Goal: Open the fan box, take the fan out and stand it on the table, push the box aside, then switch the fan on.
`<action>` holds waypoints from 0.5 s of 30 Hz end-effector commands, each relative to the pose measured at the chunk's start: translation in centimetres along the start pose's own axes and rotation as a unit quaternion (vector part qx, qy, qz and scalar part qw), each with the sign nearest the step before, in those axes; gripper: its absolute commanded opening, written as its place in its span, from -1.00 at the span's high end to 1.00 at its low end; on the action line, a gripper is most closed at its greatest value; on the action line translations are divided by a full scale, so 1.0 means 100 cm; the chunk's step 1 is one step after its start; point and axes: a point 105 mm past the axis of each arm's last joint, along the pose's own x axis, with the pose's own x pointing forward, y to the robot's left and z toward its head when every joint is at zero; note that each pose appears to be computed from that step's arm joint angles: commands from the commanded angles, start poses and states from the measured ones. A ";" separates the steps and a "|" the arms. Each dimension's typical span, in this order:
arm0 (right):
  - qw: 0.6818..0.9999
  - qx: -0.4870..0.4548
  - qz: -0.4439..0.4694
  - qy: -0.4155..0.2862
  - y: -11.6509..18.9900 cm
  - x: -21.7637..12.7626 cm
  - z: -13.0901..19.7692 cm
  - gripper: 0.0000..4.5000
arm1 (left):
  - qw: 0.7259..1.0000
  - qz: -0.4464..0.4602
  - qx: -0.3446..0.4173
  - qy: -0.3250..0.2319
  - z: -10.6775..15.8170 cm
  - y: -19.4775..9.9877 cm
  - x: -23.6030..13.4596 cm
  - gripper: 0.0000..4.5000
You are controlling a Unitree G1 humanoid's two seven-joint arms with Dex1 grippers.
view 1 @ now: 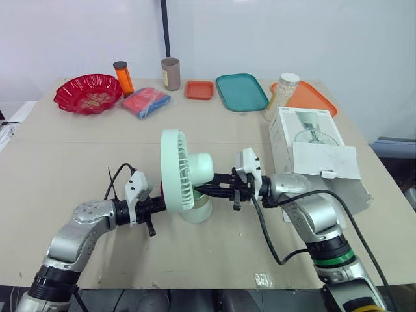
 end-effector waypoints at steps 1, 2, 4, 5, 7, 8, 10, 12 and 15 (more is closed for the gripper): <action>1.000 0.005 0.009 0.014 0.006 0.005 -0.006 0.82 | 1.000 -0.017 0.013 -0.013 0.009 -0.006 0.004 0.99; 1.000 0.005 0.009 0.014 0.006 0.005 -0.006 0.82 | 1.000 -0.017 0.014 -0.013 0.009 -0.005 0.004 0.99; 1.000 0.005 0.009 0.015 0.006 0.005 -0.007 0.82 | 1.000 -0.016 0.015 -0.014 0.009 -0.005 0.004 0.99; 1.000 0.005 0.009 0.015 0.006 0.005 -0.007 0.82 | 1.000 -0.016 0.015 -0.013 0.009 -0.005 0.004 0.99; 1.000 0.005 0.009 0.016 0.006 0.005 -0.007 0.82 | 1.000 -0.015 0.015 -0.013 0.009 -0.004 0.004 0.99; 1.000 0.004 0.009 0.016 0.005 0.005 -0.007 0.82 | 1.000 -0.015 0.015 -0.013 0.009 -0.004 0.004 0.99; 1.000 0.005 0.008 0.016 0.005 0.005 -0.007 0.82 | 1.000 -0.015 0.015 -0.014 0.009 -0.004 0.004 0.99; 1.000 0.005 0.008 0.017 0.006 0.006 -0.007 0.82 | 1.000 -0.014 0.014 -0.014 0.009 -0.004 0.004 0.99; 1.000 0.006 0.009 0.017 0.006 0.006 -0.008 0.82 | 1.000 -0.015 0.013 -0.014 0.009 -0.004 0.003 0.99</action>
